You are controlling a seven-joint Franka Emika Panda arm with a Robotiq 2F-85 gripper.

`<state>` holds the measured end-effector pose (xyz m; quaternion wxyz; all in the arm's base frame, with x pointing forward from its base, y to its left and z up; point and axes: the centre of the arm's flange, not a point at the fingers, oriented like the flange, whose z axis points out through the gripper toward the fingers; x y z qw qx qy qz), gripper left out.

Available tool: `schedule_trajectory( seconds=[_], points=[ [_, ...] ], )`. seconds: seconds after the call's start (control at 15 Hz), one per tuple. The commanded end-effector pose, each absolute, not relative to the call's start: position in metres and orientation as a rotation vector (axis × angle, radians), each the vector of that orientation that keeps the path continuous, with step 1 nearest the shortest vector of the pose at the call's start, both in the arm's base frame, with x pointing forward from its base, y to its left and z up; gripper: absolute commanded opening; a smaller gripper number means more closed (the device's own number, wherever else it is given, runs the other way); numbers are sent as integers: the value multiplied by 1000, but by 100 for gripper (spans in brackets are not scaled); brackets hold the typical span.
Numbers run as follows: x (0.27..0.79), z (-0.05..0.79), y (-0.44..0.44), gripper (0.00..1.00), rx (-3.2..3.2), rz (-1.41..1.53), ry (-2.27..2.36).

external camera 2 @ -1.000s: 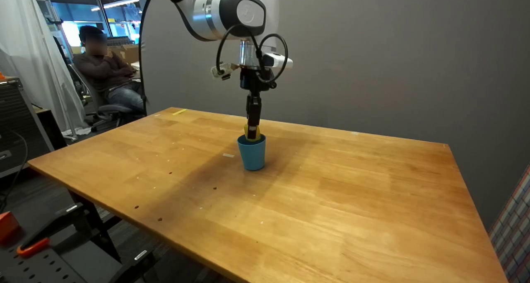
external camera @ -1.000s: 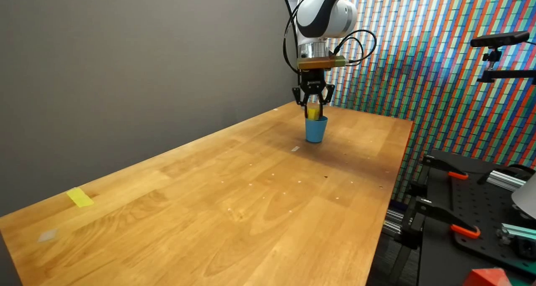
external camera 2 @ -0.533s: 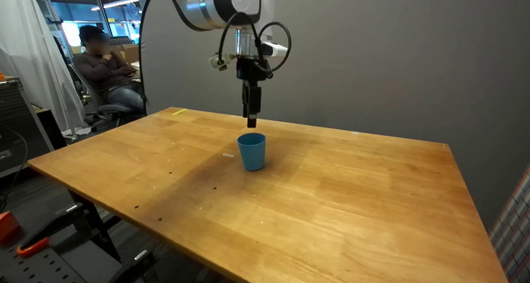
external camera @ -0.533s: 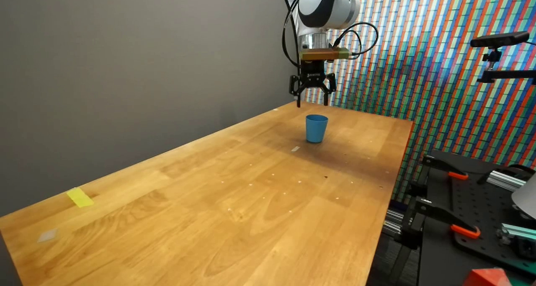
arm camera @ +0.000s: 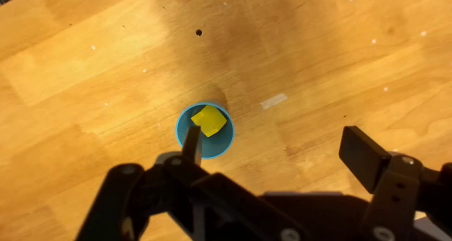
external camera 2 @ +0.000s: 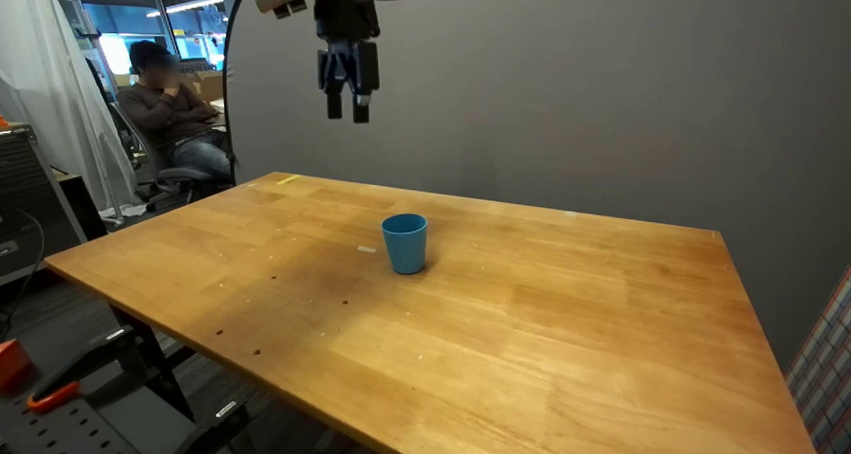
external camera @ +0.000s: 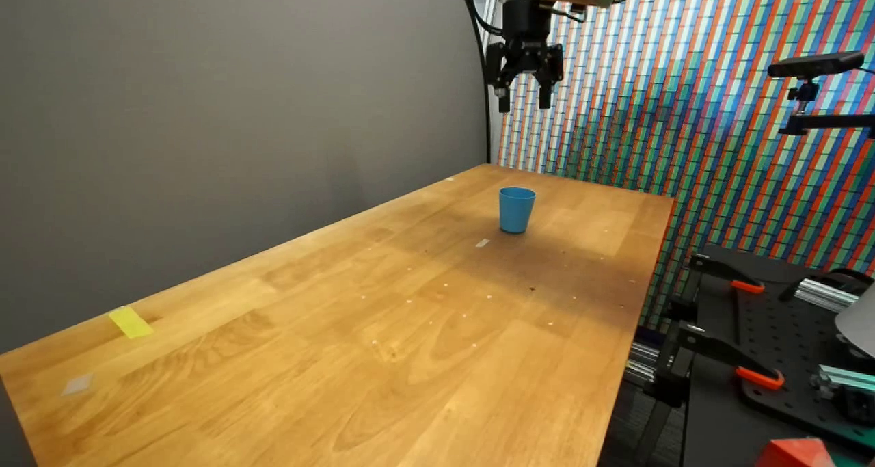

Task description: Put the yellow cube inside the blue cup

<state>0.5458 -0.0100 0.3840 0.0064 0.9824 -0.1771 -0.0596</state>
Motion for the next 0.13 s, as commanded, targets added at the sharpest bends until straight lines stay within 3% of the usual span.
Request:
schedule_trajectory(
  seconds=[0.0,0.07],
  points=[
    [539,396,-6,100,3087,-181,-503],
    [534,403,-3,100,3094,-172,-474]
  ],
)
